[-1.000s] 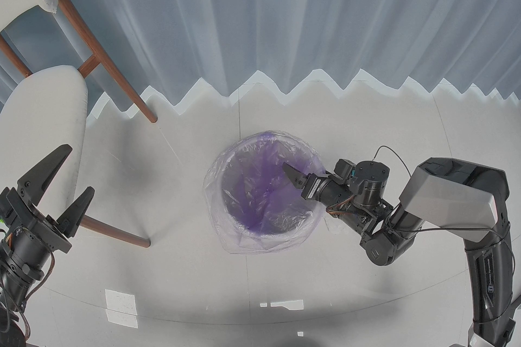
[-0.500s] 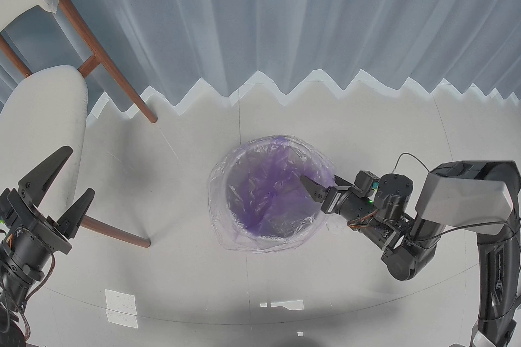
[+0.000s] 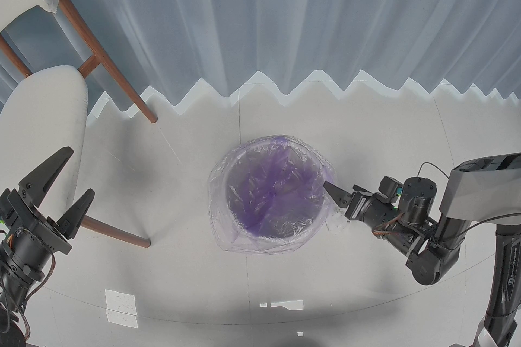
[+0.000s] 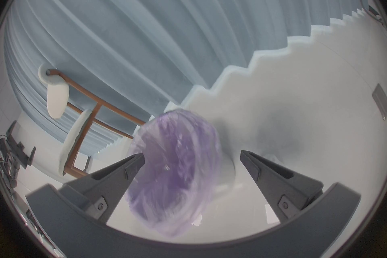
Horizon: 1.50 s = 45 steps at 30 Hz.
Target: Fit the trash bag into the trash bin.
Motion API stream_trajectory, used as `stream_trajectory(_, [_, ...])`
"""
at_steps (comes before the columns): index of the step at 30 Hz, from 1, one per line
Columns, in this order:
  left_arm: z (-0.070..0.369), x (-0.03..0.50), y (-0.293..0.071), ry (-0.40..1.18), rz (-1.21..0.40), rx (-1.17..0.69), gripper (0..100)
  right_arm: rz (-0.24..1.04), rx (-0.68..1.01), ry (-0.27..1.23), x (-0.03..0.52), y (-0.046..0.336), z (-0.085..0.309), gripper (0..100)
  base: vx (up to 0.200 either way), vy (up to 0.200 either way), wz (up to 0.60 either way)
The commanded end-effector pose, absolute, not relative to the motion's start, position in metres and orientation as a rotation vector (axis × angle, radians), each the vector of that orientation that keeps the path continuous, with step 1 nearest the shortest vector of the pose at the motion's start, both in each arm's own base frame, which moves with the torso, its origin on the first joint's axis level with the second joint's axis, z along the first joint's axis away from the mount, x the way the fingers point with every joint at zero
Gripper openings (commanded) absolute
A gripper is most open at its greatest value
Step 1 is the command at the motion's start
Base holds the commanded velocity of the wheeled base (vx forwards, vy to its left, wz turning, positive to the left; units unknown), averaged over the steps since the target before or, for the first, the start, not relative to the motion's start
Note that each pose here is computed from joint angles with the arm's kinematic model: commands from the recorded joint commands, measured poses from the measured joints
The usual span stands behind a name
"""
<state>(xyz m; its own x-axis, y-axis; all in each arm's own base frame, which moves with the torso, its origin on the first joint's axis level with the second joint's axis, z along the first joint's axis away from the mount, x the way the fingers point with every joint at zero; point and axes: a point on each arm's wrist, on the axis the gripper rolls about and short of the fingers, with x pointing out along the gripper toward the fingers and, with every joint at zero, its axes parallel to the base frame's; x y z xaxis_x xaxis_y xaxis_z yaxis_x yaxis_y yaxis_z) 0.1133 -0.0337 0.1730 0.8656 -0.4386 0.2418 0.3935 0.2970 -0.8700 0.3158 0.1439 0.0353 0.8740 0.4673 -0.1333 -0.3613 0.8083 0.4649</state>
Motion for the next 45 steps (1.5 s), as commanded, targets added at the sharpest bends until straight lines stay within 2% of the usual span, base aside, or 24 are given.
stream_trajectory(1, [0.167, 0.112, -0.033, 0.075, -0.534, -1.149, 100, 0.375, 0.420, 0.428, 0.273, 0.125, 0.013, 100, 0.000, 0.000, 0.00])
stream_trajectory(5, [0.165, 0.112, -0.033, 0.093, -0.519, -1.150, 100, 0.345, 0.468, 0.493, 0.265, 0.123, 0.004, 100, 0.000, 0.000, 0.00])
stream_trajectory(11, [0.164, 0.113, -0.032, 0.094, -0.503, -1.150, 100, 0.313, 0.442, 0.542, 0.269, 0.130, -0.021, 100, 0.000, 0.000, 0.00])
stream_trajectory(23, [0.163, 0.115, -0.031, 0.095, -0.489, -1.152, 100, 0.307, 0.464, 0.423, 0.307, 0.146, -0.026, 100, 0.000, 0.000, 0.00])
stream_trajectory(45, [0.162, 0.117, -0.030, 0.102, -0.473, -1.152, 100, 0.315, 0.431, 0.404, 0.328, 0.156, -0.046, 100, 0.000, 0.000, 0.00])
